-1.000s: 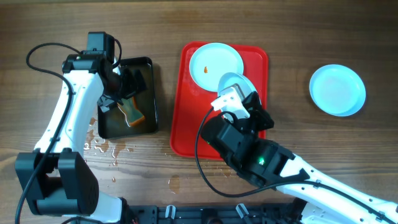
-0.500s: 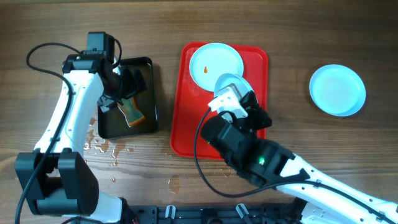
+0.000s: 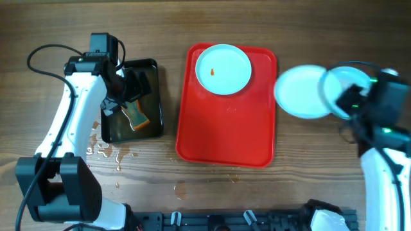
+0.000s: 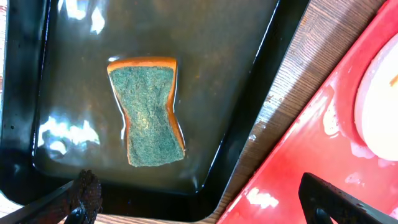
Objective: Clean dirty plates on tray and stack at the side
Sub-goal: 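Stack the plate onto the set-aside plate and release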
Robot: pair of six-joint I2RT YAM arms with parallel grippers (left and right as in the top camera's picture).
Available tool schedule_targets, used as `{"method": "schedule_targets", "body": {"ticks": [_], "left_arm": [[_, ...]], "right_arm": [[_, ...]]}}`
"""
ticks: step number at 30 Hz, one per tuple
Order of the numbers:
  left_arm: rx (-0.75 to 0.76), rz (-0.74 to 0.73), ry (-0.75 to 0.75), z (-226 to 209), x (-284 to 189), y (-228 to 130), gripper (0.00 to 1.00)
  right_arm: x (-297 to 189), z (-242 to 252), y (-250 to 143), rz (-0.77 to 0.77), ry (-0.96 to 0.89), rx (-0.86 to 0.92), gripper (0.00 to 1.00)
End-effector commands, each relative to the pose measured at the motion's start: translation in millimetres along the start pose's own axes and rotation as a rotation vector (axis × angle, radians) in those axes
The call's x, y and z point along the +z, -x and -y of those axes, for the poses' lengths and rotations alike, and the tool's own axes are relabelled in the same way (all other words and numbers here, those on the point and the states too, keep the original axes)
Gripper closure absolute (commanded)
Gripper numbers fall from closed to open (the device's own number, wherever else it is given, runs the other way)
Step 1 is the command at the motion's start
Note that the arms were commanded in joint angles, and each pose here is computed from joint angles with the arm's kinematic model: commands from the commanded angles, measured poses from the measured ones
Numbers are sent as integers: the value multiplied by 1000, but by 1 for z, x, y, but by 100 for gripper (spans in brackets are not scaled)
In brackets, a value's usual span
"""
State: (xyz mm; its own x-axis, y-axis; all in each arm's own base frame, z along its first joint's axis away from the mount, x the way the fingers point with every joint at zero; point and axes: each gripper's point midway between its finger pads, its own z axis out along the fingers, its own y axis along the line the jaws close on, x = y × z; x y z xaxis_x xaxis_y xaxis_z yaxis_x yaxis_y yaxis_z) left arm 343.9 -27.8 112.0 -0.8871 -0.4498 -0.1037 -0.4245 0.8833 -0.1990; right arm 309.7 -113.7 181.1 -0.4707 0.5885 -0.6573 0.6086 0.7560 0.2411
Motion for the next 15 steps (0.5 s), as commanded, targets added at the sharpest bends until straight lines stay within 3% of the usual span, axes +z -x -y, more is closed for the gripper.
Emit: {"method": "schedule_targets", "body": {"ticks": [1,4,6,8,10,11,15], "left_arm": [[14,0,-15,0,-2,0,0],[14,0,-15,0,-2,0,0],[14,0,-15,0,-2,0,0],[14,0,-15,0,-2,0,0],[14,0,-15,0,-2,0,0],[14,0,-15,0,-2,0,0],[14,0,-15,0,-2,0,0]], "right_arm": [[25,48,10,-35,-56,215,96],[53,79,14,-47,-111,308,96],[67,60,12,-88,13,214,94],[72,26,6,-127,186,87,74],[77,19,-22,-228,178,49,52],[81,23,-39,-290,134,44,47],[104,39,-86,-438,44,33,49]]}}
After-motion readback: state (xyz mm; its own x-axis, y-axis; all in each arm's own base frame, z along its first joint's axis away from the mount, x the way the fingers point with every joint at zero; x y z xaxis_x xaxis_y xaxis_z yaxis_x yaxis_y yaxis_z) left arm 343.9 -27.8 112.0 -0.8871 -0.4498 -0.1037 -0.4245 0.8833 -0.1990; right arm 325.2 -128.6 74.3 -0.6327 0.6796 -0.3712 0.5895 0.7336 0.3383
